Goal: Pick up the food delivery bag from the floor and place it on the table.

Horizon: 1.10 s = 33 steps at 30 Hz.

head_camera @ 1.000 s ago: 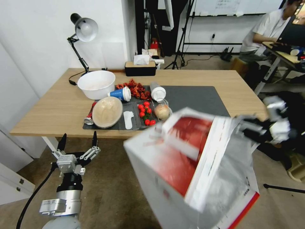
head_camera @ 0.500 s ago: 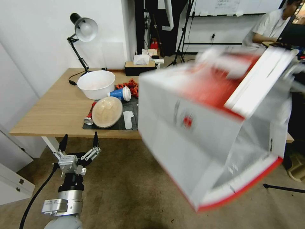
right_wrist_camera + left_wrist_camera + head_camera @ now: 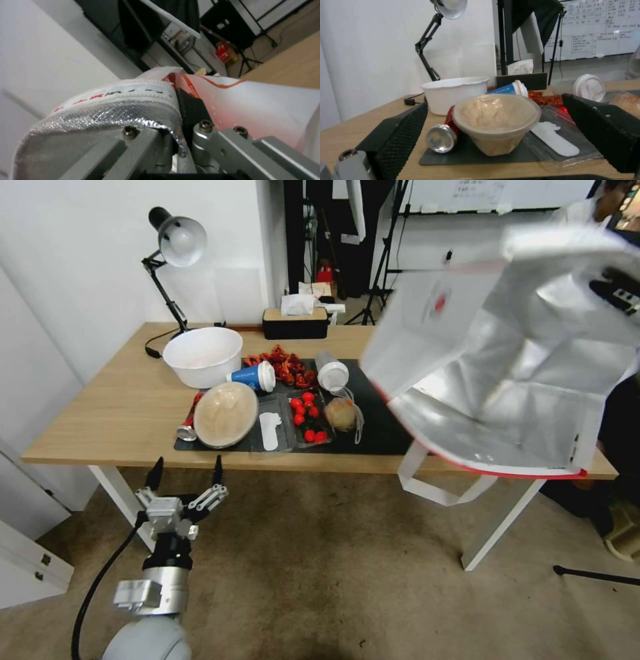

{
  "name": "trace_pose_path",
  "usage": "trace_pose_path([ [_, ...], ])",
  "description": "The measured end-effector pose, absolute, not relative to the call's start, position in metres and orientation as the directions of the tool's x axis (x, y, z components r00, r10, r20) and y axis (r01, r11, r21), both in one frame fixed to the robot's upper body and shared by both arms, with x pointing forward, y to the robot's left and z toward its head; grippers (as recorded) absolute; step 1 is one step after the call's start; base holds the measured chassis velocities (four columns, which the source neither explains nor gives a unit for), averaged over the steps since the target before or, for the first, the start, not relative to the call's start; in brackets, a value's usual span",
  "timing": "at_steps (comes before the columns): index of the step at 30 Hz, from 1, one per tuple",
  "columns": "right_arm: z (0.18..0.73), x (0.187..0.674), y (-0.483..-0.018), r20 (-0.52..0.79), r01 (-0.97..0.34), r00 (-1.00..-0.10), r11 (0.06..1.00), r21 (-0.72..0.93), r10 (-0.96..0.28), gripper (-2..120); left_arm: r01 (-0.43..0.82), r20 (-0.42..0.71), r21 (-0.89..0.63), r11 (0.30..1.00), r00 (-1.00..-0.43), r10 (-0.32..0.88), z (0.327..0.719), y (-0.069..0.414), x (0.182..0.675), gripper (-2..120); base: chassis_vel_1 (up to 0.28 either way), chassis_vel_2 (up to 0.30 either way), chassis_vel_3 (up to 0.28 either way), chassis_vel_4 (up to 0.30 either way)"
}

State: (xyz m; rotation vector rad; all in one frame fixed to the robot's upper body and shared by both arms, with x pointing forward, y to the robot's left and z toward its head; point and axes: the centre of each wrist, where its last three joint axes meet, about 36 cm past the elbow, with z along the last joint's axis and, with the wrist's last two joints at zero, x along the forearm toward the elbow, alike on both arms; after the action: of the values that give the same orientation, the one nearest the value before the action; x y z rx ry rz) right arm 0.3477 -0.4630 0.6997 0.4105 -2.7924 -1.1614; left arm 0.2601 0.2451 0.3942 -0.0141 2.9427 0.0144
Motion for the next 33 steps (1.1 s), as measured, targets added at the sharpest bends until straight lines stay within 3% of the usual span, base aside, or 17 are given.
trace_pose_path([
  [14,0.66,0.415,-0.488,0.035,-0.167,-0.958,0.654,0.738,-0.285,0,-0.029,-0.186,0.001,1.0,-0.982,-0.028,0.392,0.239,0.262,100,0.0,0.0,0.0,0.0],
  [24,0.624,0.479,-0.48,0.095,-0.151,-0.944,0.669,0.728,-0.317,0,-0.04,-0.171,0.002,0.999,-0.984,-0.039,0.385,0.237,0.259,100,0.0,0.0,0.0,0.0],
  [31,0.627,0.504,-0.475,0.069,-0.189,-0.938,0.671,0.717,-0.339,18,-0.044,-0.171,0.005,0.999,-0.984,-0.043,0.382,0.237,0.261,100,0.0,0.0,0.0,0.0],
  [33,0.633,0.519,-0.475,0.049,-0.201,-0.94,0.667,0.718,-0.336,30,-0.047,-0.171,0.007,0.999,-0.984,-0.045,0.38,0.237,0.263,100,0.0,0.0,0.0,0.0],
])
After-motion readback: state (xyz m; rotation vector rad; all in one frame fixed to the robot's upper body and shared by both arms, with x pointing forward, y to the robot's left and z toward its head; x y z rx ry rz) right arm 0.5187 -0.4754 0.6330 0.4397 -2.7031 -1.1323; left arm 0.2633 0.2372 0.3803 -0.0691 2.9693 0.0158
